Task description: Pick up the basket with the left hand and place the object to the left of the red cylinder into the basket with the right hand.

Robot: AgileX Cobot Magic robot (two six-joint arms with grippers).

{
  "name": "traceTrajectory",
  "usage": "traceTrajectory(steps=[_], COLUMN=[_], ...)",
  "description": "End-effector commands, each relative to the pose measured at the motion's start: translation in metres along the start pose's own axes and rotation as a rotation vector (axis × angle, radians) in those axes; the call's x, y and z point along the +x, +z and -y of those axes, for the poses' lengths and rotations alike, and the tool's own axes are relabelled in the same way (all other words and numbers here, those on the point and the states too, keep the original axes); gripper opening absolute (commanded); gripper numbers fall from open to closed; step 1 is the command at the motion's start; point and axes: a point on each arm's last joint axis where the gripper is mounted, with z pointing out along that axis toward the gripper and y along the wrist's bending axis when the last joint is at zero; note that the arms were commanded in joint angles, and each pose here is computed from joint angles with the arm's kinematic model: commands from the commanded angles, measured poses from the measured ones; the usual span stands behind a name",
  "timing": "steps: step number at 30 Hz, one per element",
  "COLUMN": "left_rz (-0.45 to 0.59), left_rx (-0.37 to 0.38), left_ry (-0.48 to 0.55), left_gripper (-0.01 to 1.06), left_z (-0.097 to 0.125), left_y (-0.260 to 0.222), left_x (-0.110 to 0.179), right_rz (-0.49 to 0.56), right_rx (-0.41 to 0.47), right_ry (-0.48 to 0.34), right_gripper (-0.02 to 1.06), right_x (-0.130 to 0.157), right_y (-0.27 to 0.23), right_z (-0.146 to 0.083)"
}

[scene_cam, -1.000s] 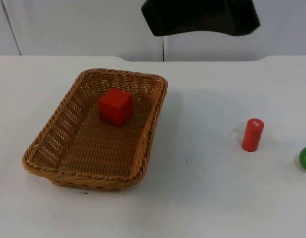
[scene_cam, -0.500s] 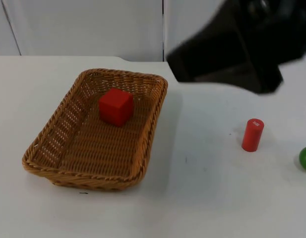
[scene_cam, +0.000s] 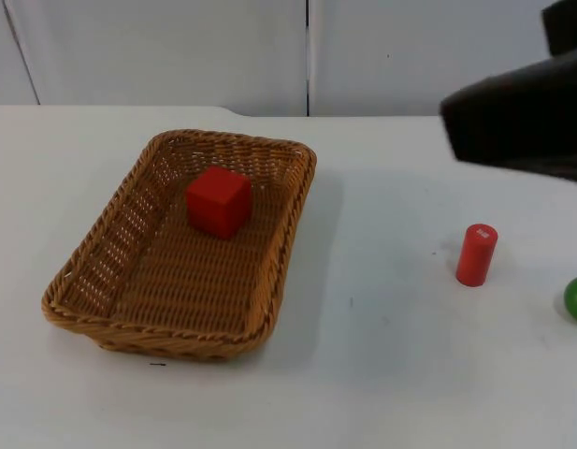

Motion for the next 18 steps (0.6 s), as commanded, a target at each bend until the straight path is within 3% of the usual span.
traceTrajectory(steps=[1, 5, 13, 18], left_rz=[-0.01, -0.012, -0.048, -0.069], left_rx=[-0.024, -0.082, -0.102, -0.158], left_ry=[-0.023, -0.04, -0.049, -0.021], left_gripper=[0.85, 0.85, 0.85, 0.85], left_z=[-0.002, -0.007, -0.008, -0.012], left_y=[0.002, 0.0, 0.0, -0.004], left_x=[0.011, 0.023, 0.042, 0.052], right_rz=[0.037, 0.074, 0.095, 0.119], right_rx=[0.003, 0.005, 0.006, 0.006], right_ry=[-0.014, -0.025, -0.028, -0.03], right_gripper=[1.0, 1.0, 1.0, 1.0], right_x=[-0.001, 0.005, 0.025, 0.035], right_y=[-0.009, -0.024, -0.042, -0.053], right_z=[0.0, -0.001, -0.003, -0.004])
